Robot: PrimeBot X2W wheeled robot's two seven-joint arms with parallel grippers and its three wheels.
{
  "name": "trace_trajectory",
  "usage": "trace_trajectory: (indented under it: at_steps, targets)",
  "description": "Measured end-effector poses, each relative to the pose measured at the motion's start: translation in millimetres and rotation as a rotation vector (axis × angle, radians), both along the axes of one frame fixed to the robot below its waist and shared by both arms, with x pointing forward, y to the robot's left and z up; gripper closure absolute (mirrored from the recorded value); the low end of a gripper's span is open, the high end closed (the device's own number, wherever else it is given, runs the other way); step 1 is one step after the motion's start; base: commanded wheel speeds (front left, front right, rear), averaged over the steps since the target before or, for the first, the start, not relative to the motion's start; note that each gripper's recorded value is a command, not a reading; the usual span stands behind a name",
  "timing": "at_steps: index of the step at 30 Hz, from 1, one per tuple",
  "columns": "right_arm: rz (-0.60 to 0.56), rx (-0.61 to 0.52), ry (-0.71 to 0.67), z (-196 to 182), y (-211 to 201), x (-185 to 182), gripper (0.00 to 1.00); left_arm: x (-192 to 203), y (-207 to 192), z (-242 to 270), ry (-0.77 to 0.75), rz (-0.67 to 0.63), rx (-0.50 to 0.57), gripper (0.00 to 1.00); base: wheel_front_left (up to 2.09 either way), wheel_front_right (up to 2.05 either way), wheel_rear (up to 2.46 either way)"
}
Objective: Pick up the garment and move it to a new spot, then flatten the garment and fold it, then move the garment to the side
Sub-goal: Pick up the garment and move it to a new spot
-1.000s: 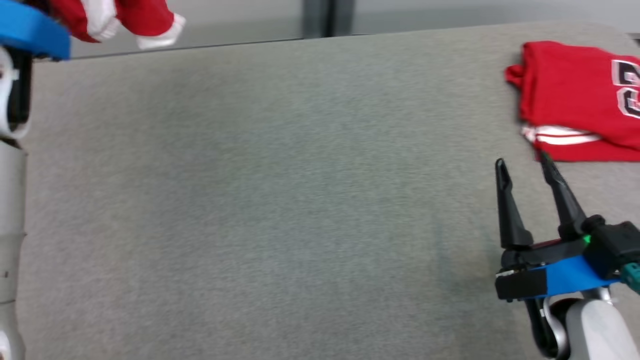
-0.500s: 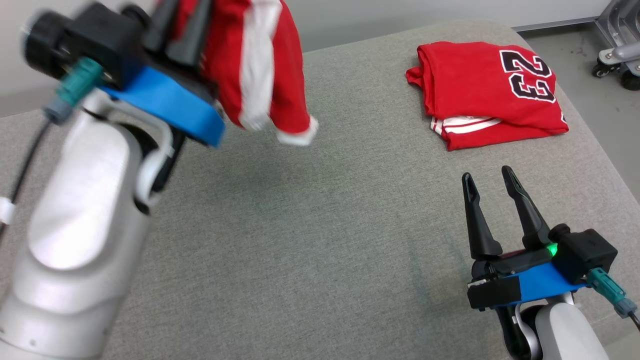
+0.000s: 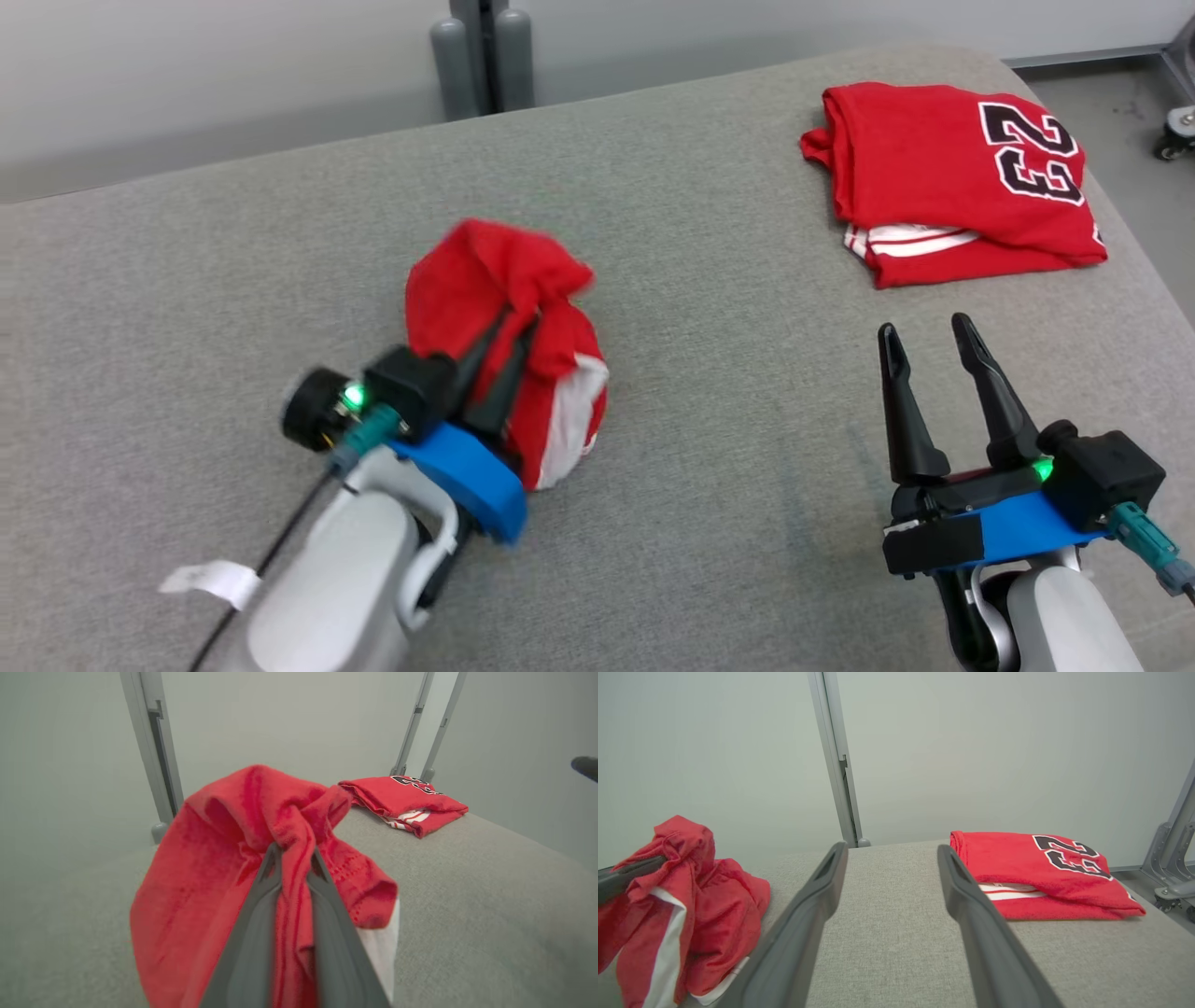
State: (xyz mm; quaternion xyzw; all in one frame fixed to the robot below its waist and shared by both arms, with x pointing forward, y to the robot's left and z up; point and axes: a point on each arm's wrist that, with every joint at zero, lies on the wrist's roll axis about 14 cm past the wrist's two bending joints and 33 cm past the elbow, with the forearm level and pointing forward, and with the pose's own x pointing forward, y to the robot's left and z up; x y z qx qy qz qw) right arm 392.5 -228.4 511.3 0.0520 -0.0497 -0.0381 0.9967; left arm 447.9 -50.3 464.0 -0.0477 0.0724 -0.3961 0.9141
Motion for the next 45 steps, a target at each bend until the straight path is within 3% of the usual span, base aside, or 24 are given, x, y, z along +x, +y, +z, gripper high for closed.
trace_trajectory:
  at_steps: [1,2,3,4,11,19,30,45]
  targets:
    - [0.005,-0.001,-0.001,0,1,1,0.00,-8,-1,-7,0.022,-0.002,0.002,1.00,0.00,0.00,0.00]
    - [0.014,-0.002,-0.001,0,4,2,0.00,-15,-1,-12,0.037,-0.004,0.004,0.87,0.00,0.00,0.00]
    - [0.025,-0.001,-0.002,0,8,4,0.00,-19,0,-15,0.041,-0.004,0.008,0.05,0.00,0.00,0.00]
    - [0.035,0.001,-0.002,0,11,5,0.00,-21,1,-15,0.034,0.004,0.007,0.00,0.00,0.00,0.00]
    - [0.086,0.006,-0.030,8,29,10,0.00,-8,31,16,-0.061,0.146,-0.045,0.00,0.00,0.00,0.00]
    - [0.126,0.017,-0.043,12,44,11,0.00,9,116,67,-0.209,0.421,-0.095,0.00,0.00,0.00,0.00]
    - [0.170,0.024,-0.052,15,60,17,0.00,-26,222,76,-0.278,0.714,-0.043,0.00,0.00,0.00,0.00]
    - [0.191,0.035,0.038,-12,68,14,0.00,-54,253,35,-0.170,0.813,0.011,0.00,0.00,0.00,0.00]
